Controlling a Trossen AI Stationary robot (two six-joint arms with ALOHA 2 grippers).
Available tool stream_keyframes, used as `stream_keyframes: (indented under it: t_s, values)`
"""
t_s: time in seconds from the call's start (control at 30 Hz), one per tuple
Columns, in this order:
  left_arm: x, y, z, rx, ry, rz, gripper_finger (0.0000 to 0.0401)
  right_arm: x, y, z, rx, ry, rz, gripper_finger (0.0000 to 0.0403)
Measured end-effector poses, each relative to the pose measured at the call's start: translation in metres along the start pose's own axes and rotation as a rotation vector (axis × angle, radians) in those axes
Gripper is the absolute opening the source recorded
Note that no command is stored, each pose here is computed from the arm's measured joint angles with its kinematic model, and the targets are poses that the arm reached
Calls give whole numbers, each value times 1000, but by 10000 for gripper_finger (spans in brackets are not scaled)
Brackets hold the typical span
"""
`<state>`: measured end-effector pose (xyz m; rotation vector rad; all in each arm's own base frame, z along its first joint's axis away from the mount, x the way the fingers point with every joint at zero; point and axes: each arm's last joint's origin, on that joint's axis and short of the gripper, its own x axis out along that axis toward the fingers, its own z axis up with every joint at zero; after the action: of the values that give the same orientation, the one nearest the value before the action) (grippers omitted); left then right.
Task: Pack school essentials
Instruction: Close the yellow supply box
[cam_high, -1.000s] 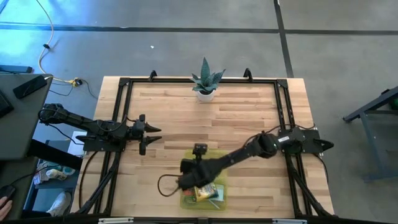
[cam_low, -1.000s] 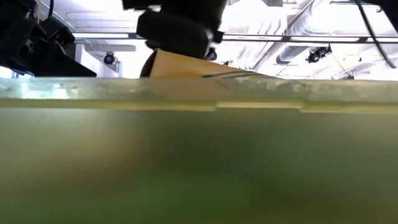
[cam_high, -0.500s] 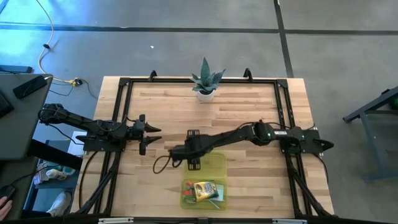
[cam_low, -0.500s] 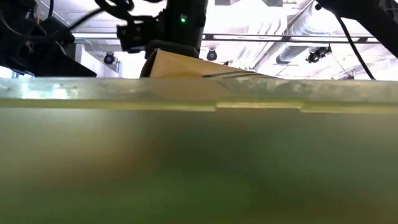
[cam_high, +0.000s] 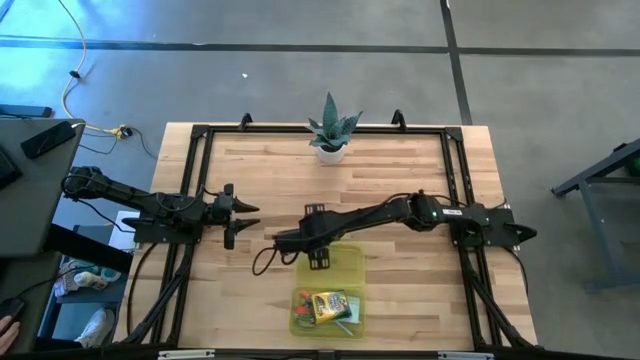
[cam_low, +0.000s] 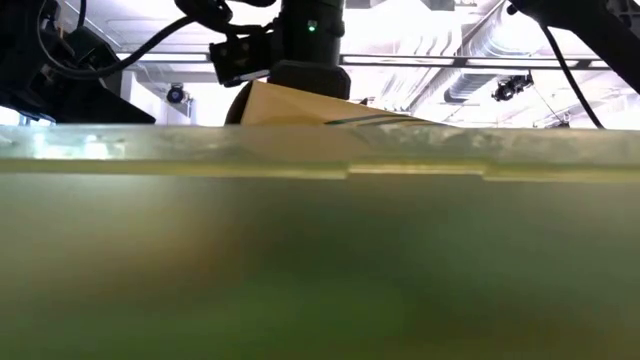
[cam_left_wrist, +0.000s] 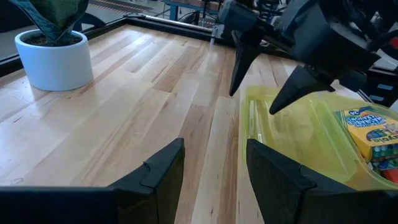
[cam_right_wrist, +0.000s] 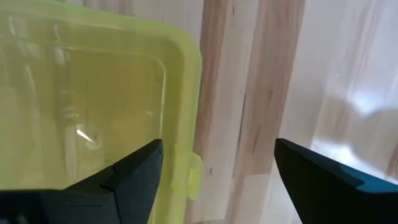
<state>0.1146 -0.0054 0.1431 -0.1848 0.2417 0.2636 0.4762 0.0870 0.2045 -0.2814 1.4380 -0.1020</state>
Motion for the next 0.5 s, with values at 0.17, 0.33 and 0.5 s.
stream_keyframes:
  t_s: [0.17,0.33,0.5]
  values:
    - [0,0,0,0,0,0,161,-3,-2,-1,-5,-6,-18,298]
    - [0,0,0,0,0,0,161,-9,-7,-5,1,13,-39,298]
    - [0,0,0,0,0,0,161,-19,-14,-16,34,5,-54,298]
